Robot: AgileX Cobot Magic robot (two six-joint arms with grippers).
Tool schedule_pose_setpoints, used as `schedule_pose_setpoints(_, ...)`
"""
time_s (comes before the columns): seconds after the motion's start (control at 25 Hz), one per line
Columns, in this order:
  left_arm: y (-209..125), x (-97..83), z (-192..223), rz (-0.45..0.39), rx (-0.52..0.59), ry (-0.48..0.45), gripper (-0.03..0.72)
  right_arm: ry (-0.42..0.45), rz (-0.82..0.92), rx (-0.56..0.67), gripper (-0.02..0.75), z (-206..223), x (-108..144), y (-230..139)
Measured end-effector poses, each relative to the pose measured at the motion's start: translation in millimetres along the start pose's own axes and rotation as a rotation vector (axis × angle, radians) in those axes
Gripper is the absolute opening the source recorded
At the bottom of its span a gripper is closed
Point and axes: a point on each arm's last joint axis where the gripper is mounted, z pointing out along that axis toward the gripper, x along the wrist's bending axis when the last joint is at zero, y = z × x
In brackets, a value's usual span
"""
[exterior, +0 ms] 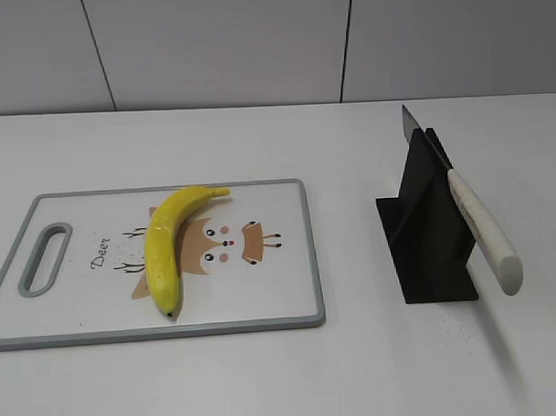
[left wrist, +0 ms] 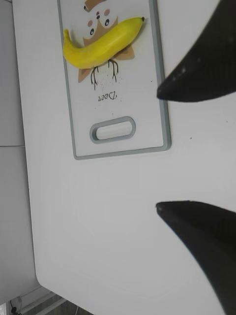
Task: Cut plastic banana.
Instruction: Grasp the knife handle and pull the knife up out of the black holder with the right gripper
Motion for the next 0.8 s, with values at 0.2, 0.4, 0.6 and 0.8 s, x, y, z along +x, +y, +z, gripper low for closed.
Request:
schedule_pose_setpoints(0.2,0.0,0.0,0.0,0.000,0.000,0.000,0.598,0.009,0.002,0.134,0.552,12.8,1.3,35.8)
schedule_pose_setpoints(0.4,0.0,0.0,0.0,0.000,0.000,0.000,0.596,0.031,0.014,0.304,0.552,39.5,4.8,71.4)
schedule_pose_setpoints(0.6,0.0,0.0,0.0,0.000,0.000,0.000,0.594,0.049,-0.003,0.463,0.552,73.6,8.1,98.1)
schedule_pose_setpoints(0.8,0.0,0.0,0.0,0.000,0.000,0.000,0.594,0.081,0.009,0.580,0.552,111.6,13.4,120.8)
